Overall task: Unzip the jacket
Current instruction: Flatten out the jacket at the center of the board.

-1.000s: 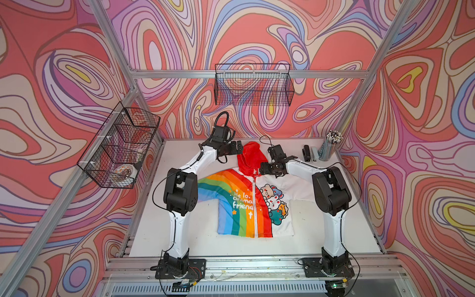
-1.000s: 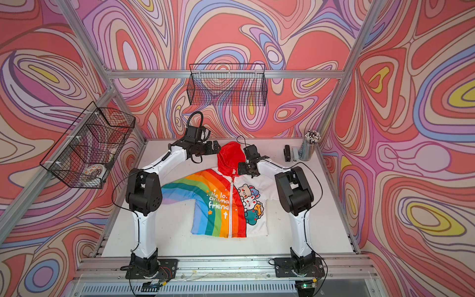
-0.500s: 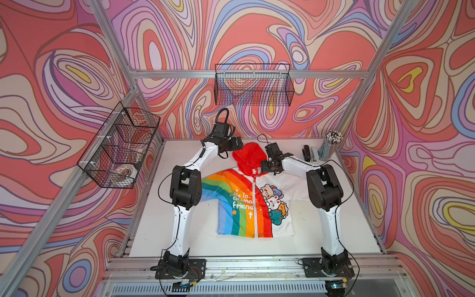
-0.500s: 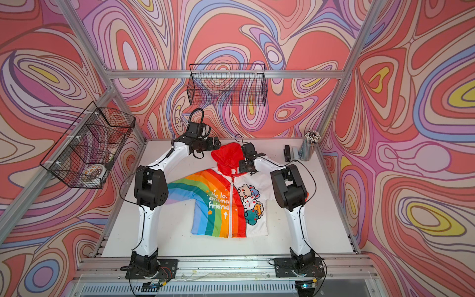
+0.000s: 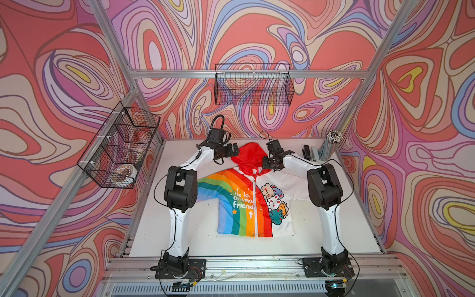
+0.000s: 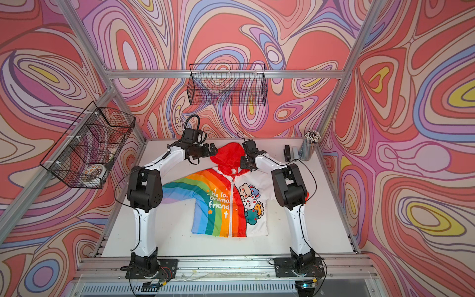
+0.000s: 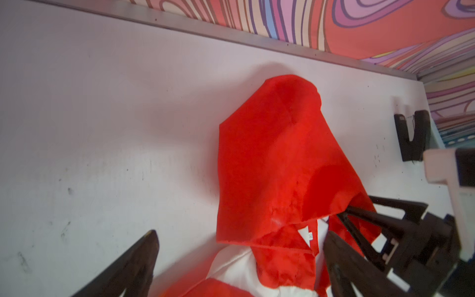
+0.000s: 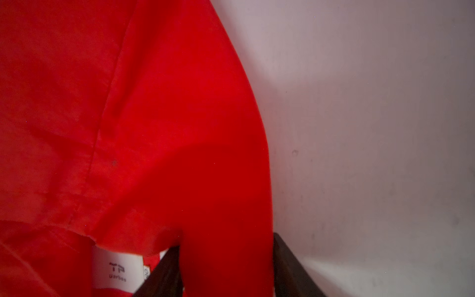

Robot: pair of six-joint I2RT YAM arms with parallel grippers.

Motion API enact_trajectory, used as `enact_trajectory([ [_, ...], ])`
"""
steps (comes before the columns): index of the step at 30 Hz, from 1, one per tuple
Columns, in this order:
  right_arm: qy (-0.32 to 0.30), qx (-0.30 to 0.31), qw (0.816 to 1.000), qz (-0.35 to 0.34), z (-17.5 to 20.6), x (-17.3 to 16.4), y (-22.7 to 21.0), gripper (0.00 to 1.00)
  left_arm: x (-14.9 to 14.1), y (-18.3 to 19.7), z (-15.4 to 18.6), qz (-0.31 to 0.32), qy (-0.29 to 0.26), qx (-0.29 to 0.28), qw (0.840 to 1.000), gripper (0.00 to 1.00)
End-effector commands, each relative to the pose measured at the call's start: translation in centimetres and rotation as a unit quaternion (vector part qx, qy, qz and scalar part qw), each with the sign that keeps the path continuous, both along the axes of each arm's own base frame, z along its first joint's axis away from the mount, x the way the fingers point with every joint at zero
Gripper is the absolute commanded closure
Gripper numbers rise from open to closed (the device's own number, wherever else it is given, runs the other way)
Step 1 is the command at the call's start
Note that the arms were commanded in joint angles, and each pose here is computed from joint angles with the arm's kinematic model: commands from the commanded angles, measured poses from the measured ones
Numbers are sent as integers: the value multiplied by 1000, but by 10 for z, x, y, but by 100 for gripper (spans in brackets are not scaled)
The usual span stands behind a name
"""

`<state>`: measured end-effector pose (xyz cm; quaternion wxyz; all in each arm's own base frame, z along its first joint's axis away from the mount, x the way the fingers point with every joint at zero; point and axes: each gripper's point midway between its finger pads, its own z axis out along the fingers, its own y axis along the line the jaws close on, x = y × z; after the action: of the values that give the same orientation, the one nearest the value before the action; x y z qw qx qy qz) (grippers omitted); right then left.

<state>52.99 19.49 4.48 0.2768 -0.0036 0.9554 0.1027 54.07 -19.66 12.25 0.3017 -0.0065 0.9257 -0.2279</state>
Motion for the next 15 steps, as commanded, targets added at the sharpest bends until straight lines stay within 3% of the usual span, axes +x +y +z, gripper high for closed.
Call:
enact_trajectory([
  [1, 5, 35, 999, -3, 0, 5, 7, 47, -7, -4, 37, -29, -72, -10, 997, 6],
  [9, 11, 47, 999, -4, -3, 5, 10, 47, -10, 3, 6, -28, -50, 17, 998, 37],
  [15, 14, 48, 999, -5, -3, 5, 10, 47, -1, -1, -15, -30, -30, 19, 999, 39],
])
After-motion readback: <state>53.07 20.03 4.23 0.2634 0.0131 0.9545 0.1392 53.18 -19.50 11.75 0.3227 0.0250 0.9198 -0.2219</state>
